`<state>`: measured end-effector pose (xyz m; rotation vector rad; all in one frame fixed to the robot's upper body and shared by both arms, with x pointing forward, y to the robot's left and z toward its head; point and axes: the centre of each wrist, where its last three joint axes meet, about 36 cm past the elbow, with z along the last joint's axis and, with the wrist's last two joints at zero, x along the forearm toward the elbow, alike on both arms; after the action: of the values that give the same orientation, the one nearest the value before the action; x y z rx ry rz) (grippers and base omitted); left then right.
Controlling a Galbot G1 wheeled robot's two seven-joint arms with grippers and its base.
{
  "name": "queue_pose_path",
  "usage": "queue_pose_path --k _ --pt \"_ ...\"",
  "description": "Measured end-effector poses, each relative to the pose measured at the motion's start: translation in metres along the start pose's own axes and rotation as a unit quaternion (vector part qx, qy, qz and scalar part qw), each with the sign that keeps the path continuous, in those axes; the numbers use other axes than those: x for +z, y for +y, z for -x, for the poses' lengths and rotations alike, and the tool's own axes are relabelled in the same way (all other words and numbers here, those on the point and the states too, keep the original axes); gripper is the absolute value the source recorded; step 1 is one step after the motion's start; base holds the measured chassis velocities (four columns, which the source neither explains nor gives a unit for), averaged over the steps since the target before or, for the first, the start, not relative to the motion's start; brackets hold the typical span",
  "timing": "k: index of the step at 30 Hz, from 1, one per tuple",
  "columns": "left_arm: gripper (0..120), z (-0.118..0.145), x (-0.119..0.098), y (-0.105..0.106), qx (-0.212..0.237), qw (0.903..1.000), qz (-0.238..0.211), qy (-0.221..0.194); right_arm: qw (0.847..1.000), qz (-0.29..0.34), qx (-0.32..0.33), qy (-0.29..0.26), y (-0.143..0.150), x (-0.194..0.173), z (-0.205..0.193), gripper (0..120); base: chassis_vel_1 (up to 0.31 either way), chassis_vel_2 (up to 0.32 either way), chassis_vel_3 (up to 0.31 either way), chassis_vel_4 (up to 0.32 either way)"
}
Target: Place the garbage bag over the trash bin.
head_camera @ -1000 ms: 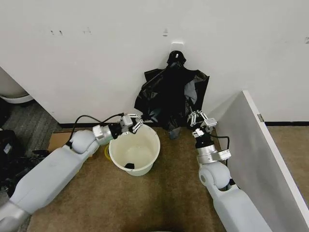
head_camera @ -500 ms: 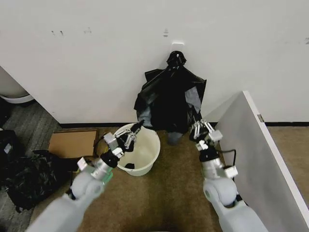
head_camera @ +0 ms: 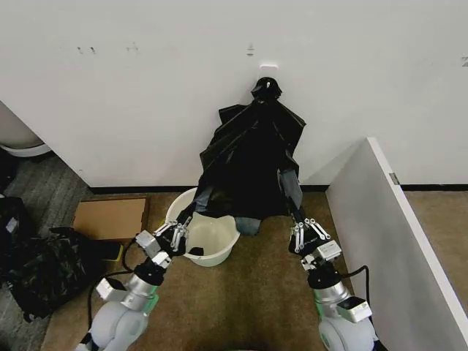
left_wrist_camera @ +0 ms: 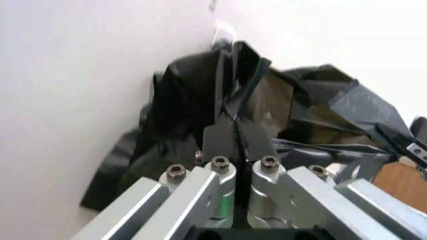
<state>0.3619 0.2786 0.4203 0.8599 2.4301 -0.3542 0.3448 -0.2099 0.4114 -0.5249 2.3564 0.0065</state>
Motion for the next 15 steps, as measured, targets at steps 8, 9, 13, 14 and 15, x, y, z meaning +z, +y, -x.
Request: queue_pose_path --k 8,9,13,14,15 --pt "0 -0.002 -0.039 -0.007 0.01 0.9995 0.011 -0.028 0.998 -0.011 -0.047 -0.031 -0.012 -0.034 0.013 0 0.0 0.0 0.0 0.0" --pt "0 -0.006 -0.041 -0.008 0.01 0.9995 0.014 -0.026 0.998 -0.018 -0.054 -0.029 -0.016 -0.039 0.01 0 0.0 0.0 0.0 0.0" --pt "0 -0.017 -0.042 -0.01 0.004 0.9996 0.02 -0.017 0.997 -0.032 -0.074 -0.021 -0.025 -0.046 -0.001 0 0.0 0.0 0.0 0.0" --pt "0 -0.023 -0.04 -0.01 0.001 0.9997 0.024 -0.008 0.996 -0.036 -0.082 -0.017 -0.028 -0.046 -0.006 0 0.0 0.0 0.0 0.0" --pt "0 -0.029 -0.037 -0.009 -0.001 0.9996 0.028 0.0 0.995 -0.037 -0.086 -0.015 -0.029 -0.045 -0.01 0 0.0 0.0 0.0 0.0"
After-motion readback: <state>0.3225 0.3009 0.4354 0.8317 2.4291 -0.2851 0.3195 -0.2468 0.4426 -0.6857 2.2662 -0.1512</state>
